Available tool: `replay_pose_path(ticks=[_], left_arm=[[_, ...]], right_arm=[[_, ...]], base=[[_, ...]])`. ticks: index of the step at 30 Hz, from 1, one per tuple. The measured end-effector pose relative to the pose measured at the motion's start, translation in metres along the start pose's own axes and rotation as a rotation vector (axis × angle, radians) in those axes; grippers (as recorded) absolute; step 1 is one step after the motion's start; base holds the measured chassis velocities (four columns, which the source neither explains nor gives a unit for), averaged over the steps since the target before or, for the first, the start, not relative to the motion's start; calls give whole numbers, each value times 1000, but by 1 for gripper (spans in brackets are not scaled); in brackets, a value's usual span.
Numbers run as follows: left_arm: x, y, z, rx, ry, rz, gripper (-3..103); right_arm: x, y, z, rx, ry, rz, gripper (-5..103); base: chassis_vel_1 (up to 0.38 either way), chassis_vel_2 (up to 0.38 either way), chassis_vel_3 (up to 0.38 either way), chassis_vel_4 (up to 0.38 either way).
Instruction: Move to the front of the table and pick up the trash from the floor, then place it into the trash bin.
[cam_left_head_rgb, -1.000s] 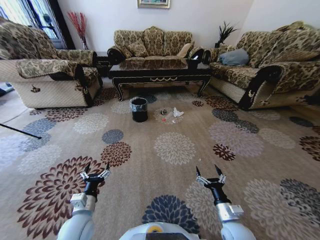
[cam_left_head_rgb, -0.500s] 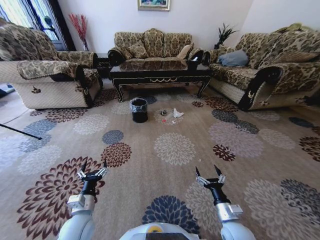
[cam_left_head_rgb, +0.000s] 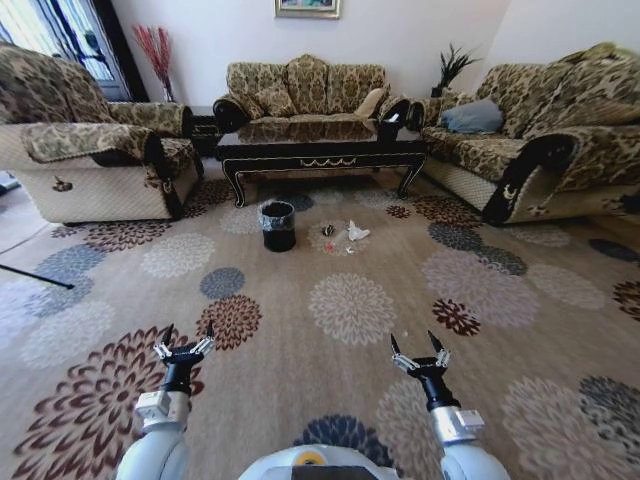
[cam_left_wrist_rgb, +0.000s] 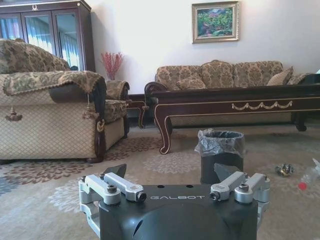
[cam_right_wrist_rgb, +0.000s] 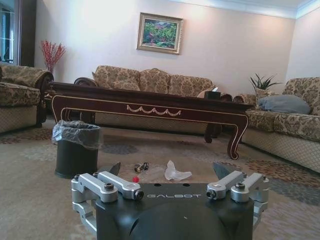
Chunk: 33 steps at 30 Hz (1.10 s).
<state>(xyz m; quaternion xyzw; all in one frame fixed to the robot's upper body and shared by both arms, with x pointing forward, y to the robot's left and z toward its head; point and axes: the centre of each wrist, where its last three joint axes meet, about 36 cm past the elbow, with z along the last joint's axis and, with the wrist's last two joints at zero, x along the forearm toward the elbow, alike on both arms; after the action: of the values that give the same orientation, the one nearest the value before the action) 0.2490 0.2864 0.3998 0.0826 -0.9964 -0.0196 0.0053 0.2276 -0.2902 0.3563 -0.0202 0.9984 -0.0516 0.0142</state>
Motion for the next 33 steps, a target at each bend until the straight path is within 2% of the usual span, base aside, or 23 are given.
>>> replay_pose_path(ticks=[4,33], left_arm=[[1,2,1,20,7,-8,100],[0,2,2,35,7,-26,100]], right_arm=[[0,1,0,-2,-1,-1,100],[3,3,0,0,3,0,100]], base=[[-273,321,293,-325],[-296,300,302,-306]])
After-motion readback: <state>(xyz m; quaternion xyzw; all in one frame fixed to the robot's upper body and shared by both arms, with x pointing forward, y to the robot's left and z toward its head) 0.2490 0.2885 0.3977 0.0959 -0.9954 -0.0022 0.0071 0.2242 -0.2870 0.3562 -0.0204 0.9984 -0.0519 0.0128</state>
